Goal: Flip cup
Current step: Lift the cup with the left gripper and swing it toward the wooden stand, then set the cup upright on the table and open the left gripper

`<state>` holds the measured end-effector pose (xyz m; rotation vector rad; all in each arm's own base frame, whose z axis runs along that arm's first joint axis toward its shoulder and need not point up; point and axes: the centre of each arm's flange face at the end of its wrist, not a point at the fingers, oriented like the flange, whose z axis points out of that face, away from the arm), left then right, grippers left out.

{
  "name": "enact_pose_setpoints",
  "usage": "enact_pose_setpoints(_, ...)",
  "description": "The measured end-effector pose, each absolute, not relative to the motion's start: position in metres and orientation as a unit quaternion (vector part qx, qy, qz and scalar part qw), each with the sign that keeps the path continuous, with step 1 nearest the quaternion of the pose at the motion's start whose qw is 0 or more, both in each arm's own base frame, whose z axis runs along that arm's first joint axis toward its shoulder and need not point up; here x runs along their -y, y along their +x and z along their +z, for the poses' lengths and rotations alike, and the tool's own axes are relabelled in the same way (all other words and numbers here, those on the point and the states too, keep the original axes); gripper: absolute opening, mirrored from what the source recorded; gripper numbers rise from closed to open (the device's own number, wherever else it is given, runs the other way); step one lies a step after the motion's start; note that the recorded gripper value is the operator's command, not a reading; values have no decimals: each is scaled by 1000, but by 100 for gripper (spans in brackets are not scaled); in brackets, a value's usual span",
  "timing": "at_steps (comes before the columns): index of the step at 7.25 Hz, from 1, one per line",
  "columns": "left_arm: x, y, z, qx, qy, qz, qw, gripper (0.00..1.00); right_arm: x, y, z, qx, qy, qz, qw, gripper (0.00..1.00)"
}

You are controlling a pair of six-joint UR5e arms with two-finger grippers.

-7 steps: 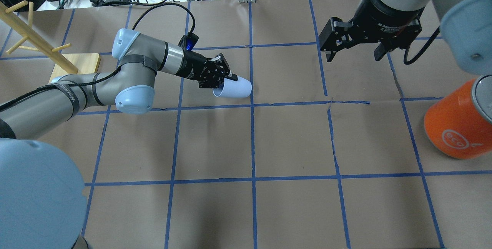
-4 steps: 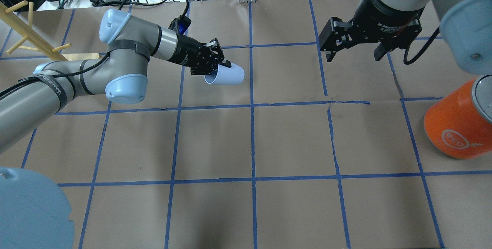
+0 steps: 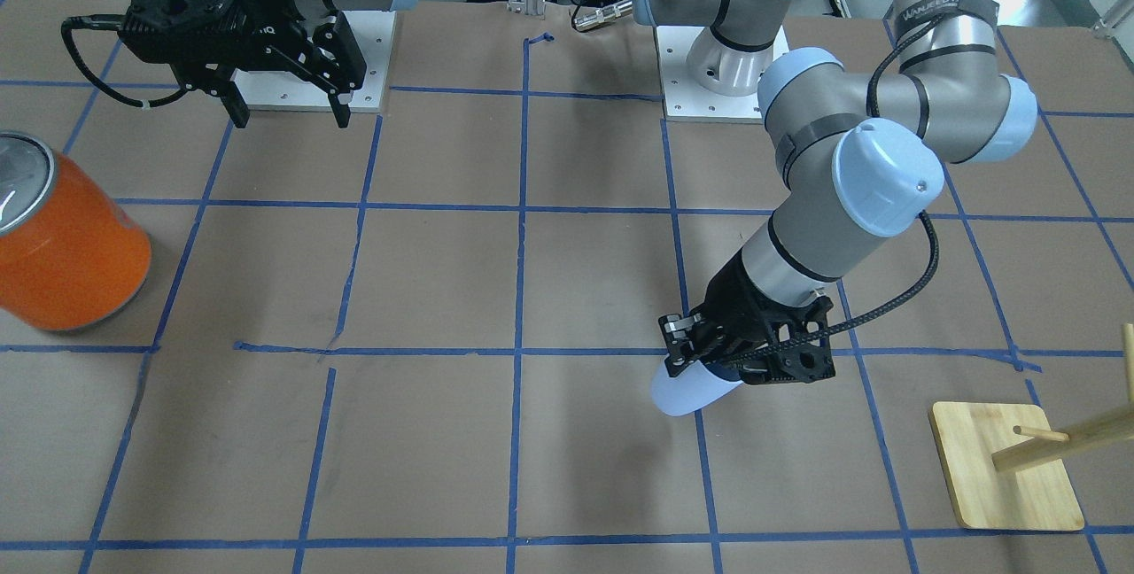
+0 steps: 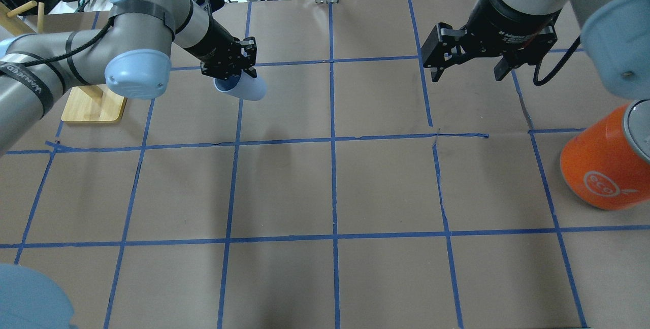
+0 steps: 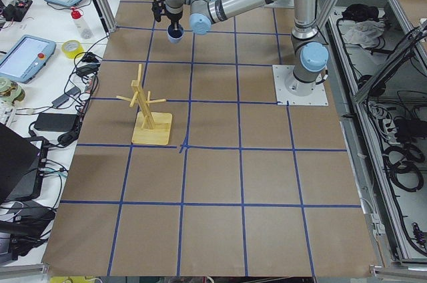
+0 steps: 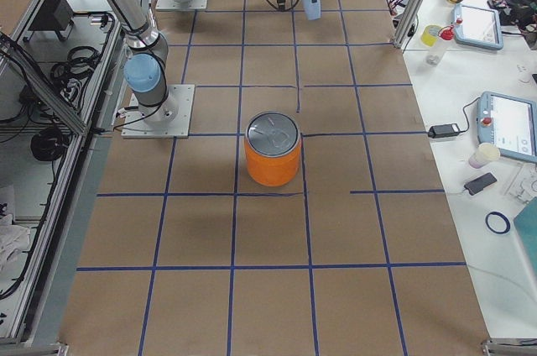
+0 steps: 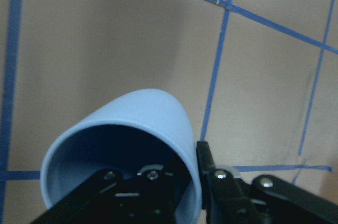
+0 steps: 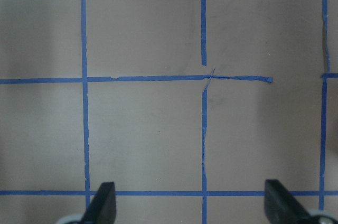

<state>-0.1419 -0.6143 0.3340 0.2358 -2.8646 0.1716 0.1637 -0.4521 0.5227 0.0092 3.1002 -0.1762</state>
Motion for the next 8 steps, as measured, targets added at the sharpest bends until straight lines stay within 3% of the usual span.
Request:
enact_pose_setpoints(4, 647, -64, 327, 998, 17, 53, -17, 0, 452, 164, 523, -998, 3, -57, 18, 100)
enact_pose_setpoints(8, 669, -43, 268, 998, 11, 44, -33, 1, 452, 164, 523, -998, 4, -57, 19, 100)
